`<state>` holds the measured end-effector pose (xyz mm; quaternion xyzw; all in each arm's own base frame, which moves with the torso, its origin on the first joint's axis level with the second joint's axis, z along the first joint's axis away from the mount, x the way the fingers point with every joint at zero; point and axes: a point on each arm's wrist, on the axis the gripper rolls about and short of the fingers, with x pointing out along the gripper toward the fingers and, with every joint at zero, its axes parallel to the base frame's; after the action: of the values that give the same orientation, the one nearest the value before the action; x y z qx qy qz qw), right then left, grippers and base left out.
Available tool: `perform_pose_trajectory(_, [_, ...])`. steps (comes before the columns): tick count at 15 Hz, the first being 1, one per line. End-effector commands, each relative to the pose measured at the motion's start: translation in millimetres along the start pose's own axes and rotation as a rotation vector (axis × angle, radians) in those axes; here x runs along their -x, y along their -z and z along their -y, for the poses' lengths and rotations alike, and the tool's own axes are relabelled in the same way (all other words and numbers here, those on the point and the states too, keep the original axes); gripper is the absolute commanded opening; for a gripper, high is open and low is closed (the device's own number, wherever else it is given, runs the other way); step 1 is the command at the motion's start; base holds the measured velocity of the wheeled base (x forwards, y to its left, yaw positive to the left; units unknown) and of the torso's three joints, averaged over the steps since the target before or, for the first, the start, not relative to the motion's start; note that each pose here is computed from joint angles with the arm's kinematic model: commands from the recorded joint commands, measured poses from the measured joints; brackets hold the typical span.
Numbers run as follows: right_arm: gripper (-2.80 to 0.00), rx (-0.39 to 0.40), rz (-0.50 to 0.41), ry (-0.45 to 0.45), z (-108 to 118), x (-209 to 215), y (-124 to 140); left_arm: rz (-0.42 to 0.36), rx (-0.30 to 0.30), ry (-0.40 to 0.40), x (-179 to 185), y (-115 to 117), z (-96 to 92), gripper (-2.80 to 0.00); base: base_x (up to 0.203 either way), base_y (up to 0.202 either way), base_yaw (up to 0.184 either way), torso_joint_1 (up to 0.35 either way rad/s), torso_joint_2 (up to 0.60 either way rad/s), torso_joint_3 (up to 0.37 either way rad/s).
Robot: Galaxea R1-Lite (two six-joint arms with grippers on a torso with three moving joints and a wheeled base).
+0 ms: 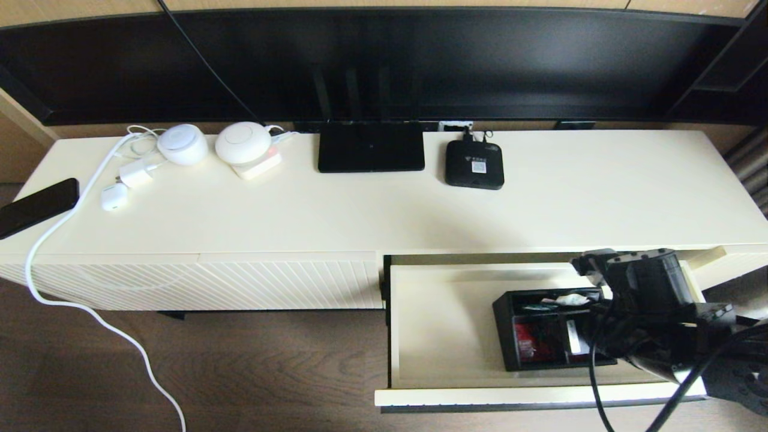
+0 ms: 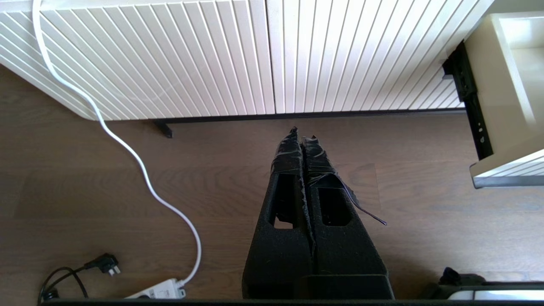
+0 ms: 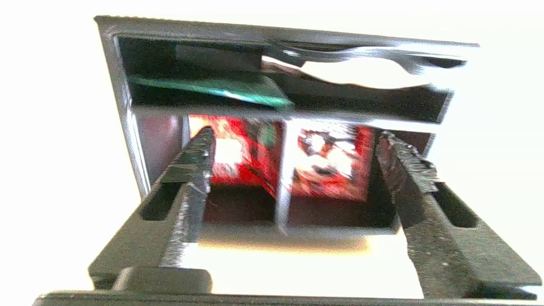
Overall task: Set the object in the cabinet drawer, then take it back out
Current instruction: Put the storage box in the drawer, then close the drawer
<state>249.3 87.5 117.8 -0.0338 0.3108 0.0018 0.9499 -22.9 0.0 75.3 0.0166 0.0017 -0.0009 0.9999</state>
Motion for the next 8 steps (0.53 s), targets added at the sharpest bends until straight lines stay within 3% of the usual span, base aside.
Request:
perform_pose_trajectory(1, [0.00,-0.008,0.027,-0.001,8.4,27.5,-6.8,0.000,-0.001,0.000,0.0,-0.2,0.0,-2.80,0.000,0.000,0.000,0.000,0.00,0.000])
perform_pose_trajectory(8, [0.00,-0.016,-0.036,-0.002,25.2,83.7,-7.8,-0.002,-0.001,0.000,-0.1,0.1,0.0,-2.80,0.000,0.000,0.000,0.000,0.00,0.000])
